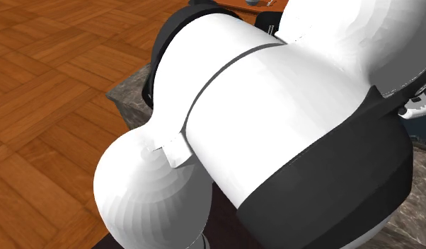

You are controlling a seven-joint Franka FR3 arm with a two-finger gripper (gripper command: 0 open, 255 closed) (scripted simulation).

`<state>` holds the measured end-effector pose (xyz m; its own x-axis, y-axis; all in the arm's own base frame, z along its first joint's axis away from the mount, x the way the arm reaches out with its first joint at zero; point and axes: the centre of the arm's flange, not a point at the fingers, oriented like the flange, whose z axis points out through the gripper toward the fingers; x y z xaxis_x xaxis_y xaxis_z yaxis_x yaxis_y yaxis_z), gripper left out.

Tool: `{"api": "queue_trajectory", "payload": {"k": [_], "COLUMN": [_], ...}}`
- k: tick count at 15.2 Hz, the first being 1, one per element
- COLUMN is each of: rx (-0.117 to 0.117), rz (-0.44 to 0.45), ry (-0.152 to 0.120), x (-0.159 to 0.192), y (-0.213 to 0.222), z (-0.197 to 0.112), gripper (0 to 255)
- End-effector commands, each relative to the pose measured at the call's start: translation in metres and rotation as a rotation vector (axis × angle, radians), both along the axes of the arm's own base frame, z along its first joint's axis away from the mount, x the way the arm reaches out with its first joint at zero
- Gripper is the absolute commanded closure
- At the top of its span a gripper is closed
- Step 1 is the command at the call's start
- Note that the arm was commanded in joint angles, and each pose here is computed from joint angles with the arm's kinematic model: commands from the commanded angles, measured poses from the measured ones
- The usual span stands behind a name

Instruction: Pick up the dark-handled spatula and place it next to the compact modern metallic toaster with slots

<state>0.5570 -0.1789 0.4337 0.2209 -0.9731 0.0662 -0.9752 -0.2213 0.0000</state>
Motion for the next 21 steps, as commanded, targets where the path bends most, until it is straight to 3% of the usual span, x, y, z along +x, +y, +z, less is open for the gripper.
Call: {"api": "queue_trajectory", "payload": {"k": [1,14,21], "rx": [0.000,0.000,0.000], "rz": [0.000,0.000,0.000], "ry": [0.000,0.000,0.000], "x": [0.001,0.001,0.001], "y": [0.001,0.001,0.001], "z": [-0.011,-0.083,-0.083], "gripper": [255,255,255]}}
